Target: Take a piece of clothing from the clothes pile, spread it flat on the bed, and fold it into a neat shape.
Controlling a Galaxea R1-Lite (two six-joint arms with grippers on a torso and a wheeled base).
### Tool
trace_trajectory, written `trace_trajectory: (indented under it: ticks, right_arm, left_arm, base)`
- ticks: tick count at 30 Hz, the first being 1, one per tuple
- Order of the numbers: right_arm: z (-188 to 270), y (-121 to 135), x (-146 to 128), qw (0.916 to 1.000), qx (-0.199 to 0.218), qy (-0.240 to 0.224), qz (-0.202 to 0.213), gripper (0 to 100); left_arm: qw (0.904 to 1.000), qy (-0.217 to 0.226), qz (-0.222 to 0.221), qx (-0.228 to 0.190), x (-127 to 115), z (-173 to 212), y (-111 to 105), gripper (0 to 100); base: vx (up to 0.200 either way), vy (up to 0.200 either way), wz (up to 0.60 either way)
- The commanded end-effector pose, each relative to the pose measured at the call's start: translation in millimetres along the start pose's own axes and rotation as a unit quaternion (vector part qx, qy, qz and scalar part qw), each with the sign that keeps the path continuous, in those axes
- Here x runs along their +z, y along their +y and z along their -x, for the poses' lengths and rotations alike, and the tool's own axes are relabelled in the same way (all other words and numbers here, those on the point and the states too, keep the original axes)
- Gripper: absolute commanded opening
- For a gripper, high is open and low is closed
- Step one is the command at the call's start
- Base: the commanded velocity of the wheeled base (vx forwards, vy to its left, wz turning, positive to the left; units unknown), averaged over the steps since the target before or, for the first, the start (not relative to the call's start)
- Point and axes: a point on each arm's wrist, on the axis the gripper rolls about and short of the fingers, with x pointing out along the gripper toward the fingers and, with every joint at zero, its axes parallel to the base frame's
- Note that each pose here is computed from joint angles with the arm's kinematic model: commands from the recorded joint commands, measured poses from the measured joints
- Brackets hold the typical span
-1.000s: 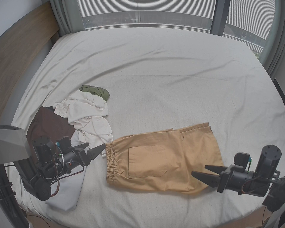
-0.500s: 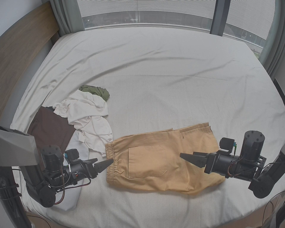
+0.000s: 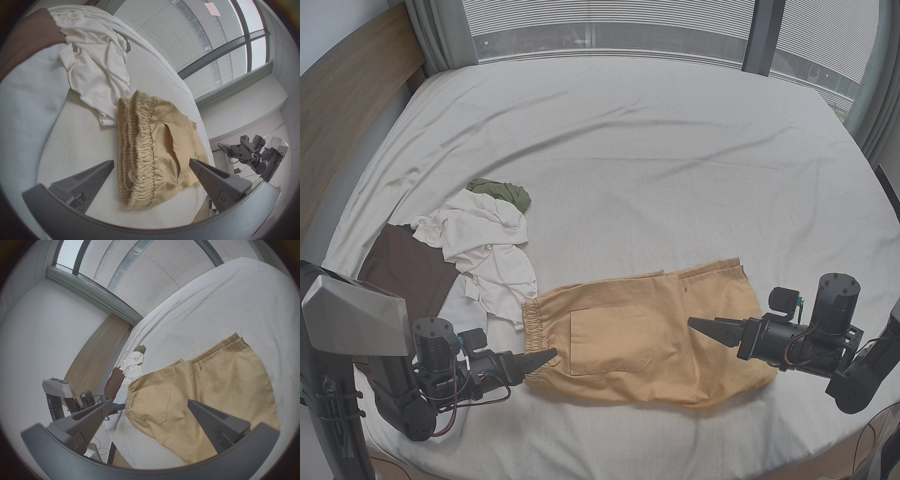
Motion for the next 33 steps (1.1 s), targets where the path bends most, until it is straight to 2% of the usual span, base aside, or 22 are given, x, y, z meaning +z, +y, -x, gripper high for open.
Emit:
trace_trajectory:
  ticks: [1,5,8,22,30,31,33]
  right_arm:
    - [-0.2,0.3,0.7,1.0000,0.001,-0.001,0.001,100]
    - [0.0,0.2,0.4,1.0000,0.001,-0.001,0.001,100]
    - [-0.5,0.7,-0.1,1.0000,0.002,0.000,0.002,100]
    - [-1.0,1.5,-2.6,1.0000,0.003,0.005,0.001,100]
    - [-1.6,1.0,-4.0,1.0000,0.003,0.008,0.000,100]
    - [-1.6,0.9,-4.1,1.0000,0.002,0.009,0.000,100]
    - [-1.6,0.9,-4.1,1.0000,0.002,0.009,0.000,100]
  left_arm:
    - [0.9998,0.018,0.008,0.010,-10.0,-9.0,8.9,100]
    - [0.9997,0.019,0.014,0.013,-11.5,-10.1,9.4,100]
    - [0.9989,0.021,0.042,0.002,-13.0,-14.5,2.7,100]
    - [0.9936,0.011,0.110,-0.024,-7.0,-24.0,-8.7,100]
    - [0.9931,0.007,0.114,-0.024,-4.8,-26.2,-7.3,100]
    - [0.9931,0.006,0.115,-0.023,-4.5,-26.1,-6.9,0]
    - [0.9931,0.006,0.115,-0.023,-4.5,-26.1,-6.9,0]
  base:
    - [0.000,0.000,0.00]
    - [0.000,0.000,0.00]
    - [0.000,0.000,0.00]
    - [0.000,0.000,0.00]
    - [0.000,0.000,0.00]
    - [0.000,0.000,0.00]
    - [0.000,0.000,0.00]
